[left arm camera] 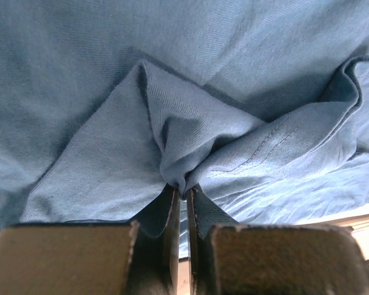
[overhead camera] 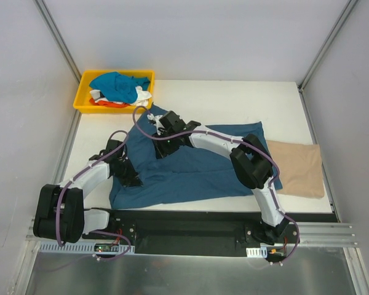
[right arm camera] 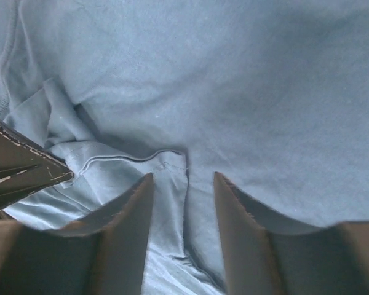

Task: Fold and stack the t-shirts
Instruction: Fold the tshirt

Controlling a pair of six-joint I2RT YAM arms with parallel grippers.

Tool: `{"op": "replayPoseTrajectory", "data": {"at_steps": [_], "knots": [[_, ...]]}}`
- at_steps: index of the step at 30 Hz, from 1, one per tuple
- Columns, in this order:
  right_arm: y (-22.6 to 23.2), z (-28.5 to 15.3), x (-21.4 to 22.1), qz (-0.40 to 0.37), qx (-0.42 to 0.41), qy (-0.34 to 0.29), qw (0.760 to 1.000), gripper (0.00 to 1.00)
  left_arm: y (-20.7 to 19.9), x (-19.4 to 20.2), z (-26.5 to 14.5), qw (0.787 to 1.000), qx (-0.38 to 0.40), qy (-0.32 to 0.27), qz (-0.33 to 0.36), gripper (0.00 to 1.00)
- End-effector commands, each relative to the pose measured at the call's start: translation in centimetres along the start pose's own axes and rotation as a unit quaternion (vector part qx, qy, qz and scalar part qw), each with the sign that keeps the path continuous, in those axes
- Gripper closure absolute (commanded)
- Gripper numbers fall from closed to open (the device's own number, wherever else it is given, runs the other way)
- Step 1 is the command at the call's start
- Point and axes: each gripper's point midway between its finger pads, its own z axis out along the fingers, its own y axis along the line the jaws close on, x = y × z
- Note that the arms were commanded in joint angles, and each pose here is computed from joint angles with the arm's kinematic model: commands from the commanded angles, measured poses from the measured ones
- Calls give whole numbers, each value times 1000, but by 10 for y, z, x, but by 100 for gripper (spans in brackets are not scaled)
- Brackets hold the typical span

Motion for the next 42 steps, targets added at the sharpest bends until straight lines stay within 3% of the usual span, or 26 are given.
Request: {"op": "replayPoseTrajectory", "data": {"at_steps": [1,3,11,17,19,24,29,36,42], "knots": [[20,-2,-13,-29,-31,-9,999,49,18,16,-4,999,-32,18,-7,100],[23,1,-12,-31,-40,-6,999,44,19,16,-3,999,-35,18,-7,100],[51,16,-4,-65,-111,10,992,40,16,10,-6,999,-34,7,-4,100],[49,27,2,-66,-108,22,992,40,13,6,-9,999,-33,-2,0,100],[50,31,5,-65,-110,27,991,43,13,4,-10,999,-34,-6,1,100],[52,29,-3,-63,-101,10,993,82,10,1,-12,999,-32,-11,2,100],[46,12,-15,-62,-67,-17,996,99,2,-5,-18,999,-22,-21,8,100],[42,-29,-25,-34,-23,-46,998,99,-12,-20,-33,998,-9,-53,23,100],[33,-38,-20,-15,18,-45,999,99,-19,-28,-40,997,-6,-68,25,100]]}}
